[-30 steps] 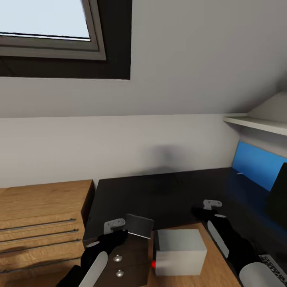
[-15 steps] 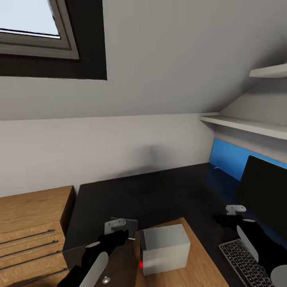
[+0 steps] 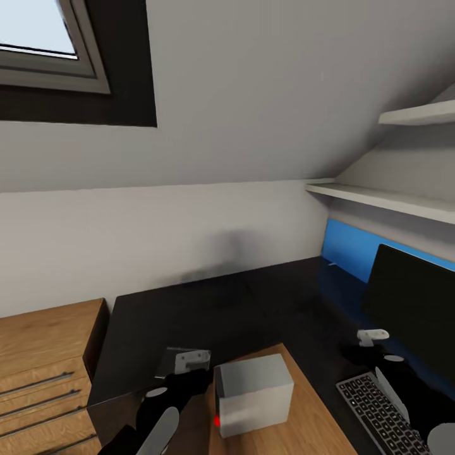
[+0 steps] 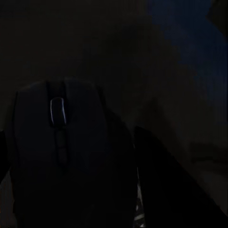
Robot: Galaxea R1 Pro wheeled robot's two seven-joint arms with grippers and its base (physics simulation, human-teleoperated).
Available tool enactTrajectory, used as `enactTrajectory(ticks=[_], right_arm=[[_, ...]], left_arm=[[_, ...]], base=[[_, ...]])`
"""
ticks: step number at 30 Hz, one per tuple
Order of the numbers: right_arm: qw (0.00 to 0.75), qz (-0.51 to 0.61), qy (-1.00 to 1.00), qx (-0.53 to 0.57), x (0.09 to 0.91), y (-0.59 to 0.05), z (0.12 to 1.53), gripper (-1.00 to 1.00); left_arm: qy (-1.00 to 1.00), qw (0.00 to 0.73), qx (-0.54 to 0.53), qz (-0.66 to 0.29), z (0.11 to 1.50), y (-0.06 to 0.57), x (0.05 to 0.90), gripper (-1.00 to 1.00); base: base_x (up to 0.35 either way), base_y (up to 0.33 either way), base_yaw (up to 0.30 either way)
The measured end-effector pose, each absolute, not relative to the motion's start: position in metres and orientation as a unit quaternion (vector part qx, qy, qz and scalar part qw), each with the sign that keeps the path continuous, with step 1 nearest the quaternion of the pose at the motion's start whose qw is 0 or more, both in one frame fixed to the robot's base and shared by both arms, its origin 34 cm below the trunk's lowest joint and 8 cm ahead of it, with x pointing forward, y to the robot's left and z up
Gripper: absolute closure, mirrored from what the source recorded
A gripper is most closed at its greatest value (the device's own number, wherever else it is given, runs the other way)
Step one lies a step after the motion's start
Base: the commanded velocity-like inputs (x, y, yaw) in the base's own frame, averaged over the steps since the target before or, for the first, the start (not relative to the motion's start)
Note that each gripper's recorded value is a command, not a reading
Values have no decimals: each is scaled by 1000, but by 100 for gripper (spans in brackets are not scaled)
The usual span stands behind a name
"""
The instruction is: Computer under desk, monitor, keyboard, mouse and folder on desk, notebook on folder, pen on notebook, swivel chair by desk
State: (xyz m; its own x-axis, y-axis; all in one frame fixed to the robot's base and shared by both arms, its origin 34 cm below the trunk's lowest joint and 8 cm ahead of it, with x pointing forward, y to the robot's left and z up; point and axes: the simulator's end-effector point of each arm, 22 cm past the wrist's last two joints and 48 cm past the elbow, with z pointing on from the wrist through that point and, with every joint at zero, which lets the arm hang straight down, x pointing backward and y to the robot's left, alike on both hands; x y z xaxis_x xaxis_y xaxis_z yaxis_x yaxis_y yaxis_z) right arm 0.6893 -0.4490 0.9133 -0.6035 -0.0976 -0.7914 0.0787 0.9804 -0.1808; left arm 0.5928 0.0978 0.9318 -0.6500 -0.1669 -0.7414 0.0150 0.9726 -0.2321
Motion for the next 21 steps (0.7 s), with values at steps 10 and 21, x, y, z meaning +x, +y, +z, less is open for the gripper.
enactTrajectory(ticks=[10,21], right_arm=[[431,-100,897,4,674,-454,881,100],[397,-120,910,-10,652,-465,848,100]], left_arm=[[902,415,-38,-111,931,94,591,-100],[903,413,-38,-113,930,93,591,-100]], base=[[147,0,0],[163,0,0]])
